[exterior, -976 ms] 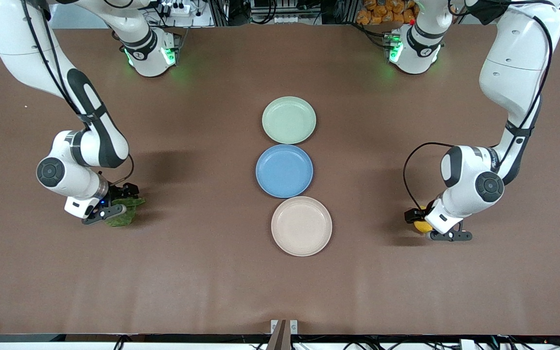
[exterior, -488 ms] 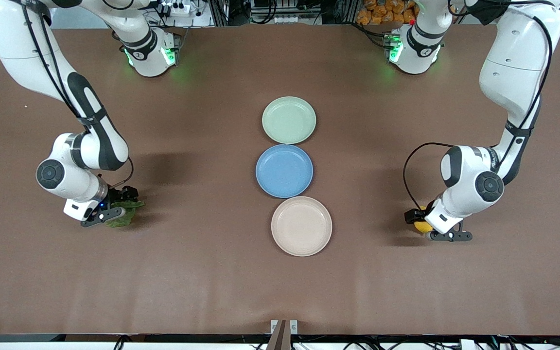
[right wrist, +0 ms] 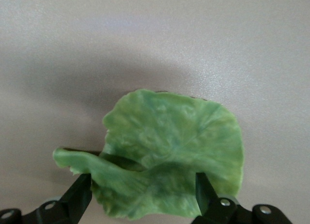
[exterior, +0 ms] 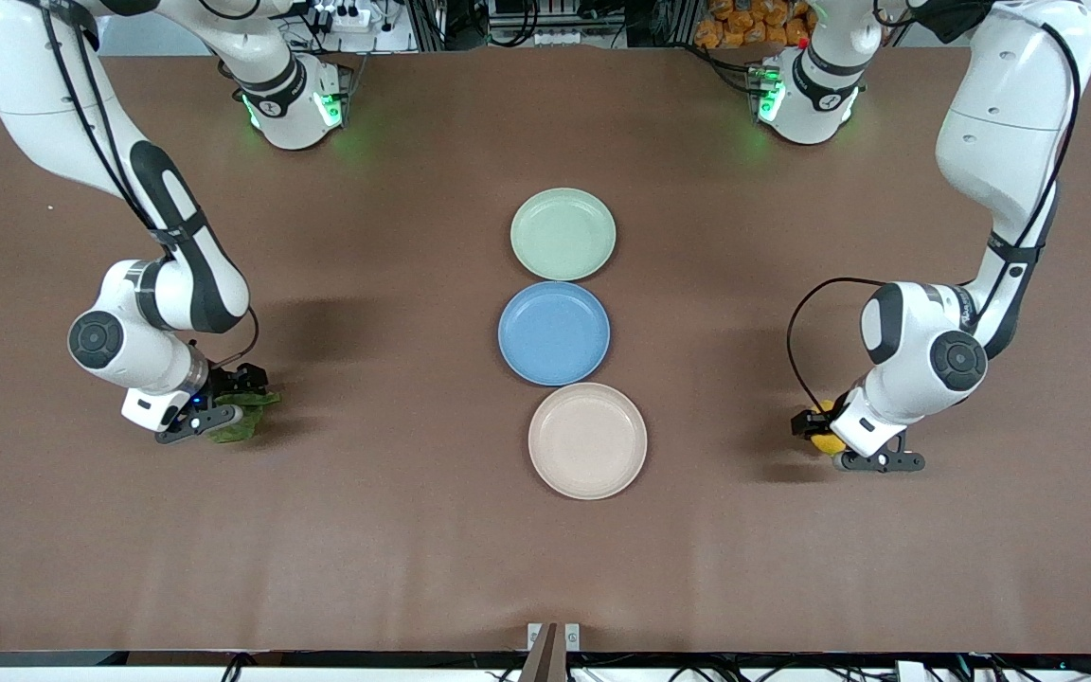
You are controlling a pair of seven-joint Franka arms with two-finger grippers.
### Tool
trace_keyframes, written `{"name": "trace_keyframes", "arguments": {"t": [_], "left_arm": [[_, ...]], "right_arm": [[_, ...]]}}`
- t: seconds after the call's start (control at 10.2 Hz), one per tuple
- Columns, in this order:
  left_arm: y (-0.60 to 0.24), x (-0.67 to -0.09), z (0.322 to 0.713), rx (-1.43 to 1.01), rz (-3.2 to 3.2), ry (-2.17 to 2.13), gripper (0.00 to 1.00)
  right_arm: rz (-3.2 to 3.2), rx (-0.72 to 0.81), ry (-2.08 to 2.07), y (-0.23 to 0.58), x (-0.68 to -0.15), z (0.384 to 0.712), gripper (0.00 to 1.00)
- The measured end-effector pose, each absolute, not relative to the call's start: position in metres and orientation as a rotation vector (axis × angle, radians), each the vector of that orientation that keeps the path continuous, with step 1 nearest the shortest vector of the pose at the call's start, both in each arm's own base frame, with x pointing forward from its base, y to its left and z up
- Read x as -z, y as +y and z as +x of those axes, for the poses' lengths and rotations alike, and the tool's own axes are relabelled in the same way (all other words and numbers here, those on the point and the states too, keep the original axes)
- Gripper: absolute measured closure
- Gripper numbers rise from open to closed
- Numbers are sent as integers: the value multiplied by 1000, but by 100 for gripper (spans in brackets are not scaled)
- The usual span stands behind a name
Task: Place lemon and lettuce in plates
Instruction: 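Lift the lemon toward the cream plate while the right gripper lifts the lettuce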
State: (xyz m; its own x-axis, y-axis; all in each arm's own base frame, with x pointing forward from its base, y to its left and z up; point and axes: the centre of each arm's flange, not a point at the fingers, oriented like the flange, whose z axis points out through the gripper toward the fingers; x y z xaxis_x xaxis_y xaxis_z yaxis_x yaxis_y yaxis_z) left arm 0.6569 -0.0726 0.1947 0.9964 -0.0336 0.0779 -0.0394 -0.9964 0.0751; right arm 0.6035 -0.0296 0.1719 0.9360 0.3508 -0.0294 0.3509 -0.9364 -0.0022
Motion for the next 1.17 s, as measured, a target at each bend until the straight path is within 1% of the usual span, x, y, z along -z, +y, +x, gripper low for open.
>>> {"name": "trace_keyframes", "arguments": {"t": [0.1, 0.29, 0.49, 0.68, 0.98, 1.17], "left_arm": [[-82, -211, 657, -109, 3064, -82, 41], [-107, -240, 654, -115, 3066, -92, 41], [-129, -260, 653, -155, 3061, -81, 41], [-151, -279, 655, -202, 3049, -68, 41], [-194, -306, 656, -266, 3008, -68, 41], [-236, -318, 653, -274, 2962, 2, 41]], "right_arm": [[3088, 46, 560, -30, -172, 603, 8], [3087, 42, 563, -31, -173, 604, 41], [3086, 44, 598, -28, -176, 605, 67], [3090, 38, 598, -27, -178, 606, 96], [3086, 5, 589, -33, -187, 609, 96], [3084, -23, 588, -32, -205, 608, 96]]}}
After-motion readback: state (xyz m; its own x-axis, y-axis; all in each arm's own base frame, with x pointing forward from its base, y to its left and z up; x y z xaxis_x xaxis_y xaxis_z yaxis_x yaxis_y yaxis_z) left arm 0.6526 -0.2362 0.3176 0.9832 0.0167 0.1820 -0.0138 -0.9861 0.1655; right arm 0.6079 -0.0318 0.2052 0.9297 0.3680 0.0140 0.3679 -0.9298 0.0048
